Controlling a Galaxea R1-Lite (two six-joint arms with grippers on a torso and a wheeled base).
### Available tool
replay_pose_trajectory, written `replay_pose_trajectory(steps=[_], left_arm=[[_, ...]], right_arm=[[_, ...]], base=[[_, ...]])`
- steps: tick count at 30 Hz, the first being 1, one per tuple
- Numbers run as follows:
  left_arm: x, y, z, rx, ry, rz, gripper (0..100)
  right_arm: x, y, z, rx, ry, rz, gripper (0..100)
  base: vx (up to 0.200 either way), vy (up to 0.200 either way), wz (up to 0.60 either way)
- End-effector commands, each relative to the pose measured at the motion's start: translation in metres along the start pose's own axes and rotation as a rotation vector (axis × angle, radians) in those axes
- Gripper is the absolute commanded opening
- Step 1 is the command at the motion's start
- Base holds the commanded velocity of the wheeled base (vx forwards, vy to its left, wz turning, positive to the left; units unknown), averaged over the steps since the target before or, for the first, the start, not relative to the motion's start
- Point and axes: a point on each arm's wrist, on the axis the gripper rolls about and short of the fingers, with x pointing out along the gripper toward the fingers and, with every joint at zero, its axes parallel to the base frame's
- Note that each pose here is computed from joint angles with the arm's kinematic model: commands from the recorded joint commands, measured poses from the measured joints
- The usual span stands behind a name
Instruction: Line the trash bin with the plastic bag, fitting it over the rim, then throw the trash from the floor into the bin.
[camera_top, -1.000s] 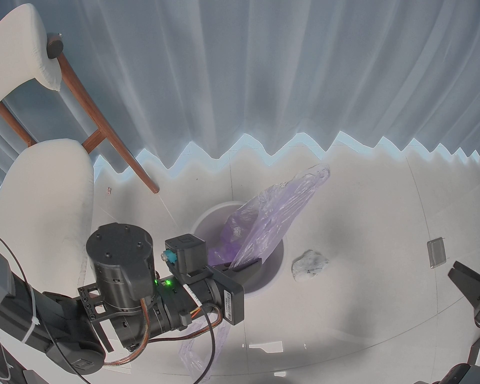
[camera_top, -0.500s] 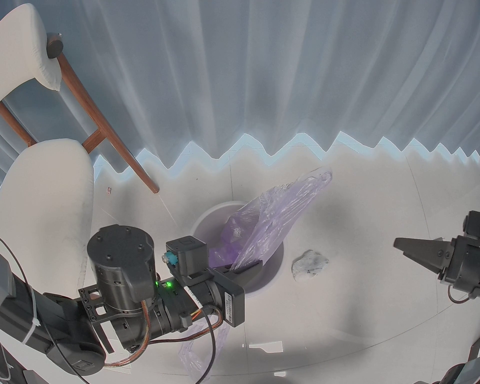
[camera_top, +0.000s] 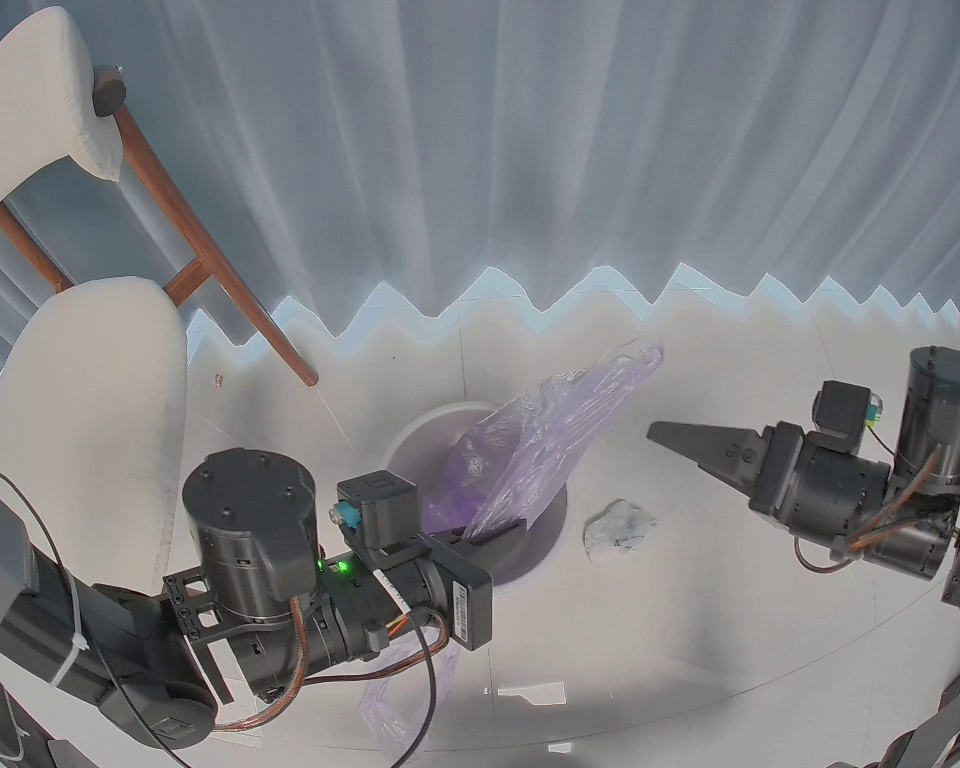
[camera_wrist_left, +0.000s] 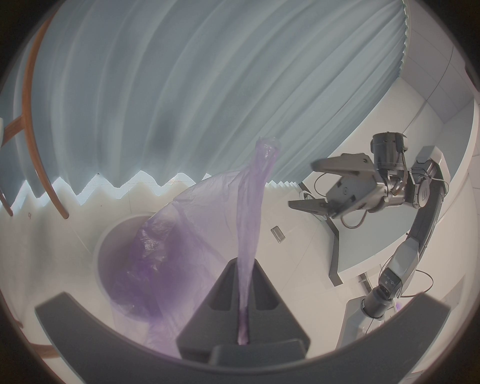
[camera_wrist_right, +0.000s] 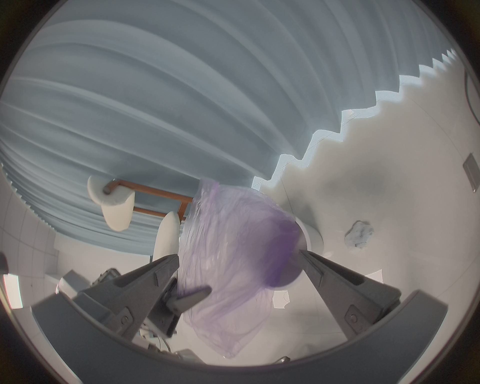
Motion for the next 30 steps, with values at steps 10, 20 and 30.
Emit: replay_pose_trajectory(steps=[10,20,30], left_arm=[[0.003,0.001,0.003,0.0,-0.047,-0.003,0],[0.003,0.001,0.002,0.002,-0.044,-0.001,0],[0.004,0.002,0.002,0.002,-0.047,0.002,0]], right_arm=[[0.055,0.014,0.019,0.058,-0.061,-0.029,100],[0.059,0.017,0.023,0.056,-0.085,-0.035,100],[0.057,0.005,0.011,0.054,-0.061,-0.129,100]], base=[[0.0,0.0,0.0],[0.0,0.0,0.0],[0.0,0.0,0.0]])
